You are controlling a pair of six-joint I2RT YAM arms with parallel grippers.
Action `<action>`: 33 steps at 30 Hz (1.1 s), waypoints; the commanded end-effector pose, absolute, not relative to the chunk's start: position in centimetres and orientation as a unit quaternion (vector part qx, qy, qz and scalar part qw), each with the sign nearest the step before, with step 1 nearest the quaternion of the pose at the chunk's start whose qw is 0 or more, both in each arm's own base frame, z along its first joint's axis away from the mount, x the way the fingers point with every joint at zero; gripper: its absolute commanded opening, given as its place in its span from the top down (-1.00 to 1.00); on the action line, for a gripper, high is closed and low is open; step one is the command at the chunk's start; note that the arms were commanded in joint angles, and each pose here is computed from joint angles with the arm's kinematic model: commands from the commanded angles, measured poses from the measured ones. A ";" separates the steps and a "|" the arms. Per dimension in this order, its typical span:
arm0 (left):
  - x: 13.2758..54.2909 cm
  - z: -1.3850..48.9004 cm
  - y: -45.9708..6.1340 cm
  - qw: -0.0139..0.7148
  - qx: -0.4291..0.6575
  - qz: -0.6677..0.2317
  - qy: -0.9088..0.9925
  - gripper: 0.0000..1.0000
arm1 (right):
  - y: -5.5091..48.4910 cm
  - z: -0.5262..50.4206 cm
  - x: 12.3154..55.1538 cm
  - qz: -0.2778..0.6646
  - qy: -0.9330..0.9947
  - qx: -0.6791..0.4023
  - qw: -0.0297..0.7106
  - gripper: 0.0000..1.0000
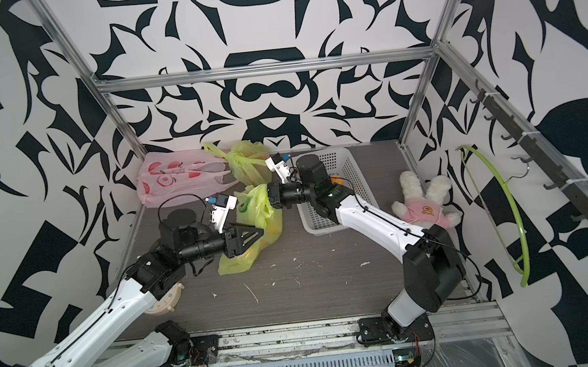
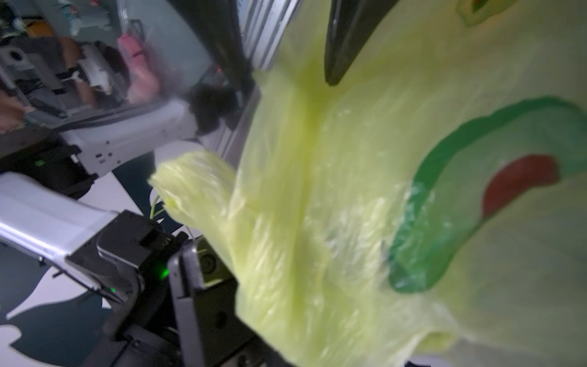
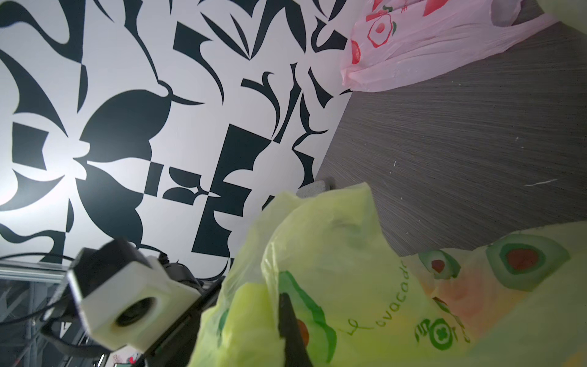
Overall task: Place the peach into a plastic bag & tie a knot
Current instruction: Cross the plastic bag at the center of the board.
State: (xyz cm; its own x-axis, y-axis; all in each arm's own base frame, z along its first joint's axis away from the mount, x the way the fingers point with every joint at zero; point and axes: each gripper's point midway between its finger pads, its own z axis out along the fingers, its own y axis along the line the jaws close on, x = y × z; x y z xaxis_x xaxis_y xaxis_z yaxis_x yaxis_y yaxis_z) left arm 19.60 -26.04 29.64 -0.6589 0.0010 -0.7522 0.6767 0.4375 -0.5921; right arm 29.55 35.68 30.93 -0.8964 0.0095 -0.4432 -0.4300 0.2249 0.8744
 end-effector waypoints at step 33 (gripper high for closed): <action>21.2 28.2 -24.2 0.388 0.276 -0.362 0.801 1.00 | 34.3 33.0 28.3 0.575 0.766 -0.201 0.204 1.00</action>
State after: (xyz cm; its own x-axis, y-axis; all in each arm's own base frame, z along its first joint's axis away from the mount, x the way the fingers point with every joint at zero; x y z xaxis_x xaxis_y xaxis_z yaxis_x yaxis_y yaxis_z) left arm 21.98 -23.87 27.04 -0.5671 0.1964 -0.7999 0.6976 0.6308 -0.3397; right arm 27.83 34.68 29.72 -0.8840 -0.1217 -0.4514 -0.4668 0.2815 0.8384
